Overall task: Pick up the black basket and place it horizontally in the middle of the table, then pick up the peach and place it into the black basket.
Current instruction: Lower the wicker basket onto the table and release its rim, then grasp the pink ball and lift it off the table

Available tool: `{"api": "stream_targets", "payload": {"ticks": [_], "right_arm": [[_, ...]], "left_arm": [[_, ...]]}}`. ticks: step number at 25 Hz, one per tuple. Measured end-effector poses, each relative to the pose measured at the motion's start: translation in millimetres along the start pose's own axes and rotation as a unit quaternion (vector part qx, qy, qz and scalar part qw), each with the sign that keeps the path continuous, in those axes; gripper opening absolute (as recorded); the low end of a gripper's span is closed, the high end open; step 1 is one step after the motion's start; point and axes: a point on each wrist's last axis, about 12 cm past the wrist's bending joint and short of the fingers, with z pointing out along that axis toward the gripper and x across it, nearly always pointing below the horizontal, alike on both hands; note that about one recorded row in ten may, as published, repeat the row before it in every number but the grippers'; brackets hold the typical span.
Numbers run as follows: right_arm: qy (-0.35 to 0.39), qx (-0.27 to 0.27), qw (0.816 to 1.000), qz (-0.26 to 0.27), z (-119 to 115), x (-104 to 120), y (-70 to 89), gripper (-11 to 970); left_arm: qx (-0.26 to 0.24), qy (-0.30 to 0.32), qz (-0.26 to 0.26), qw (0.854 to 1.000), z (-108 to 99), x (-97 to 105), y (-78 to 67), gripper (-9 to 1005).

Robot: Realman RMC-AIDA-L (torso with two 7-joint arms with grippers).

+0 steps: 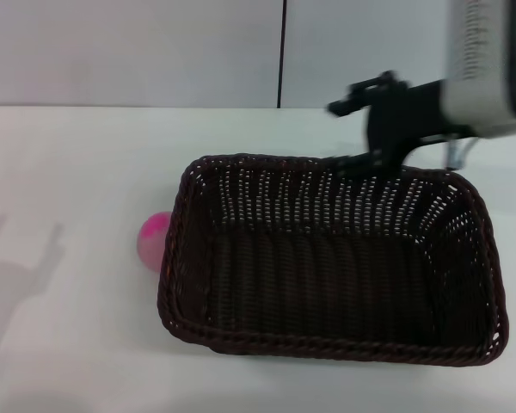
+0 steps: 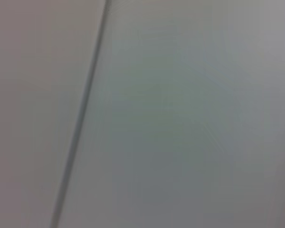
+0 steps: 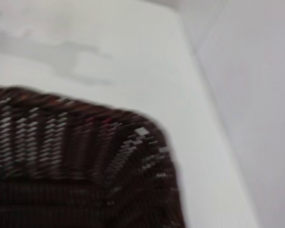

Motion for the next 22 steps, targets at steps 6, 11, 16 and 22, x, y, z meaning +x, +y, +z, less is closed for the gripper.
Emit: {"api": "stream_targets", "payload": {"ticks": [6,11,16,22], "right_arm": [[-0.058,0.077,0.990,0.100,-50,20,8.9,688],[-0.212,0.098,0.944,0.234,-83,49,30.3,688],[-0.340,0.124,0.879,0.310,-95,81,60.2,687],[-0.446,0.157,0.809,0.350,-101,119,103.8,687]], "left_arm": [[0.135,0.057,0.000,0.989,5,-18,28.2,806],[0.228,0.162,0.010,0.960,18,-26,46.0,805],[0.250,0.194,0.022,0.948,23,-24,47.9,805],[0.306,0.269,0.034,0.912,44,-11,44.4,803]]}}
